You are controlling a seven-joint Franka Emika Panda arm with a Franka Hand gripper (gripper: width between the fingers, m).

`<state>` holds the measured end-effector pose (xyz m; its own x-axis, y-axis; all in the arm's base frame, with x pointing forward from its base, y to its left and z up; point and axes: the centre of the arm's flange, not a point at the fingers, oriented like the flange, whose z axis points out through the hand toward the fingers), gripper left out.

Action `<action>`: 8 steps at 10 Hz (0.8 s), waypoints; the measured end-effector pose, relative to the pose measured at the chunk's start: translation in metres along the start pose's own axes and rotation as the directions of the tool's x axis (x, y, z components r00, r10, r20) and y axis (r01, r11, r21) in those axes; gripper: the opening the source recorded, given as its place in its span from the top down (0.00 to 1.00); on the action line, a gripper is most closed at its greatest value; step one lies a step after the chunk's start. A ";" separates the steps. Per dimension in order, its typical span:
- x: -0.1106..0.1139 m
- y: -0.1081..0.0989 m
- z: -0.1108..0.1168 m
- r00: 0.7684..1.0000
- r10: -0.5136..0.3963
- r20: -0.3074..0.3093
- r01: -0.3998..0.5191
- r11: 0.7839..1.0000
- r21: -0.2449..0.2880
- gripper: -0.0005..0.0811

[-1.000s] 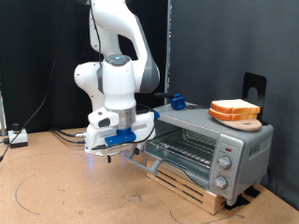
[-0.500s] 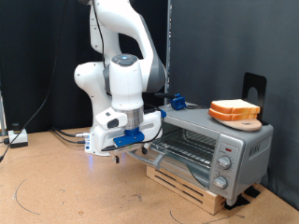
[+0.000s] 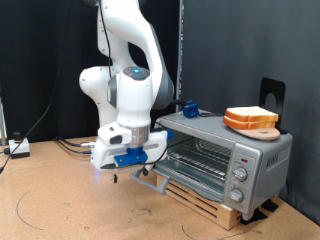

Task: Make a piece of toast with the oven

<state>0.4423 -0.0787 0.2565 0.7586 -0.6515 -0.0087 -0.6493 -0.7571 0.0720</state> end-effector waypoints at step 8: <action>0.020 0.002 0.097 0.994 0.108 0.030 -0.106 0.993 -0.051 0.01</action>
<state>0.4512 -0.0980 0.1602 0.6824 -0.7304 -0.0307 -0.7225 -0.6802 0.1237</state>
